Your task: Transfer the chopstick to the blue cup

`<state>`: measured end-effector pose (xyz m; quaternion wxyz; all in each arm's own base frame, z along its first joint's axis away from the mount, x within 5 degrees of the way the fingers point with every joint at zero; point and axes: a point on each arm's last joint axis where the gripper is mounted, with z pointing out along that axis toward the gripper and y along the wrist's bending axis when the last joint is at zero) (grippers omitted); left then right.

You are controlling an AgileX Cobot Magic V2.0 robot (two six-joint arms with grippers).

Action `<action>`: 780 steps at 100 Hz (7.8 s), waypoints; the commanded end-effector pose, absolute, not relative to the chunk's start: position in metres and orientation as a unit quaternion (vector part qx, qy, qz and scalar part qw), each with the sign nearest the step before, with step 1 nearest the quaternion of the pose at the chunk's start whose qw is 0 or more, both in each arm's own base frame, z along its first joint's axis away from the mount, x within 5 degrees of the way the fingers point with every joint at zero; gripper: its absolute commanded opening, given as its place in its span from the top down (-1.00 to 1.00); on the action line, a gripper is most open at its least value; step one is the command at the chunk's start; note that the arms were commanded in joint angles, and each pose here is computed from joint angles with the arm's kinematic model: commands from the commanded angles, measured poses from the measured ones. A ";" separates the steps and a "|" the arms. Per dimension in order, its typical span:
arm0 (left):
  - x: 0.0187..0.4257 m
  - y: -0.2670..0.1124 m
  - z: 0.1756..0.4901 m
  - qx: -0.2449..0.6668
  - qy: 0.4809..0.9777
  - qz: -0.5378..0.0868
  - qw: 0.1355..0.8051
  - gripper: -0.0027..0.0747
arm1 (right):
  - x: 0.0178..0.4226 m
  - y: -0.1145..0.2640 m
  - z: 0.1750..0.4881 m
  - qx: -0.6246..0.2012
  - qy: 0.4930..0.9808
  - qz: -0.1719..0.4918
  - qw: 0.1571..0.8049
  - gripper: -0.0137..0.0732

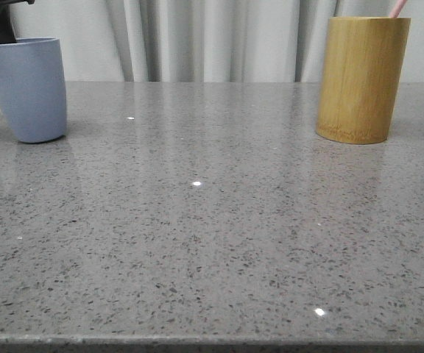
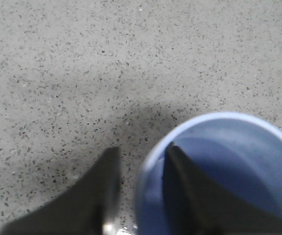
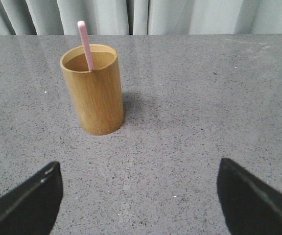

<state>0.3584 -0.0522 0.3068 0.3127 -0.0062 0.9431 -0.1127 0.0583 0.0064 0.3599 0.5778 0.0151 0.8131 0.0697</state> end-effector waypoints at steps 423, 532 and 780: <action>0.087 -0.013 0.337 0.019 0.859 -0.065 0.508 -0.51 | 0.069 0.010 0.378 0.011 0.743 0.095 0.663 -0.78; 0.078 -0.012 0.333 0.018 0.851 -0.067 0.521 -0.51 | 0.194 0.046 0.313 -0.040 0.613 0.119 0.780 -0.78; 0.078 -0.012 0.334 0.018 0.846 -0.068 0.528 -0.51 | 0.273 0.067 0.465 -0.083 0.649 0.088 0.751 0.84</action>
